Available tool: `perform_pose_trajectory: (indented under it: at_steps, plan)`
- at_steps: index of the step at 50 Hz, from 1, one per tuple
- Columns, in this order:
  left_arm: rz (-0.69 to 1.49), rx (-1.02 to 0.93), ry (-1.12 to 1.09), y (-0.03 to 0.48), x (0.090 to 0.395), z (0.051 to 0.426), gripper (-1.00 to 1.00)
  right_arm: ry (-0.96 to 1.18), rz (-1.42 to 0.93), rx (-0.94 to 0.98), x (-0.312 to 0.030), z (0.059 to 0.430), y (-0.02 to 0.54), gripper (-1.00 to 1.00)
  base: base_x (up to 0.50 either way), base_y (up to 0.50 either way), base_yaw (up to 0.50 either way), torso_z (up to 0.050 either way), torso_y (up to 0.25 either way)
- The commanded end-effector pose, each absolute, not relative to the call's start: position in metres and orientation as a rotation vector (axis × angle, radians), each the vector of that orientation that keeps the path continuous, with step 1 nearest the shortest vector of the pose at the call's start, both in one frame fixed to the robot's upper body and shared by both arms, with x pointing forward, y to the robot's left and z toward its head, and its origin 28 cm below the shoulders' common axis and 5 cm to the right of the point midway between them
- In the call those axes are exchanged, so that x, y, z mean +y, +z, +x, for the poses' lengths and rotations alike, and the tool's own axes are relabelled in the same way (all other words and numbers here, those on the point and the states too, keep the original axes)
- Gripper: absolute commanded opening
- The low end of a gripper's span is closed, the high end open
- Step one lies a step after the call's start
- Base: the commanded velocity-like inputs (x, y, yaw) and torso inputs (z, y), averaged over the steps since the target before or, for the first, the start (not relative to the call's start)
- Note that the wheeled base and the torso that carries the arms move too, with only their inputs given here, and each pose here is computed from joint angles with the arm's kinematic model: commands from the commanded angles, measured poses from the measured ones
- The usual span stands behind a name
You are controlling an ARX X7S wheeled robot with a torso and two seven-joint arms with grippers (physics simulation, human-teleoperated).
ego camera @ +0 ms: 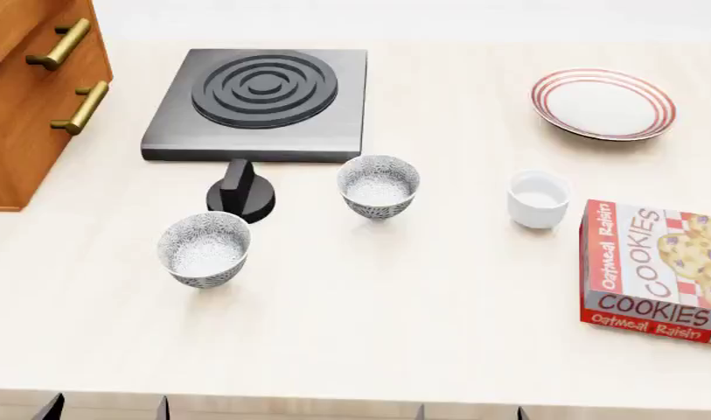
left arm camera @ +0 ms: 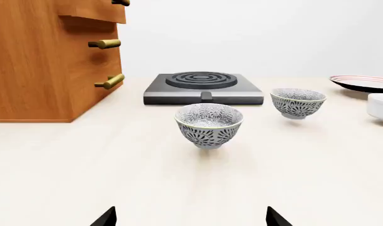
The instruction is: Pick the akita bowl next to the ramekin and place it on the plate.
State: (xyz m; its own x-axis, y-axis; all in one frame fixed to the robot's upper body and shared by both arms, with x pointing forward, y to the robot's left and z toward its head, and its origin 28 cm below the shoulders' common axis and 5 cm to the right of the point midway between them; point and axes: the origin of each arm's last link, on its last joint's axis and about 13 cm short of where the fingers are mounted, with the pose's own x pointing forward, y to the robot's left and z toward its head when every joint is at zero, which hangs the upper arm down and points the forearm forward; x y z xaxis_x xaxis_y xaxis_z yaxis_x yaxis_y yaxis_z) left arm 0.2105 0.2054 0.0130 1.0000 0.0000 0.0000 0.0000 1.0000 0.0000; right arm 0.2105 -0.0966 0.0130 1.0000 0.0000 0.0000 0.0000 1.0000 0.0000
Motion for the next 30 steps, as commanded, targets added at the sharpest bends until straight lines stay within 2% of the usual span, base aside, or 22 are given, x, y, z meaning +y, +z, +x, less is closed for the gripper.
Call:
perform_pose_trajectory:
  at_steps: [1, 30]
  plan:
    - [-0.001, 0.001, 0.004, 0.0126, 0.2052, 0.2102, 1.00, -0.007, -0.002, -0.001, -0.0965, 0.2104, 0.0130, 1.00, 0.00, 0.00, 0.00, 0.000, 0.000]
    - [0.028, -0.066, -0.036, 0.0165, 0.2062, 0.2049, 1.00, -0.021, -0.042, -0.036, -0.0981, 0.2103, 0.0201, 1.00, 0.00, 0.00, 0.00, 0.000, 0.000]
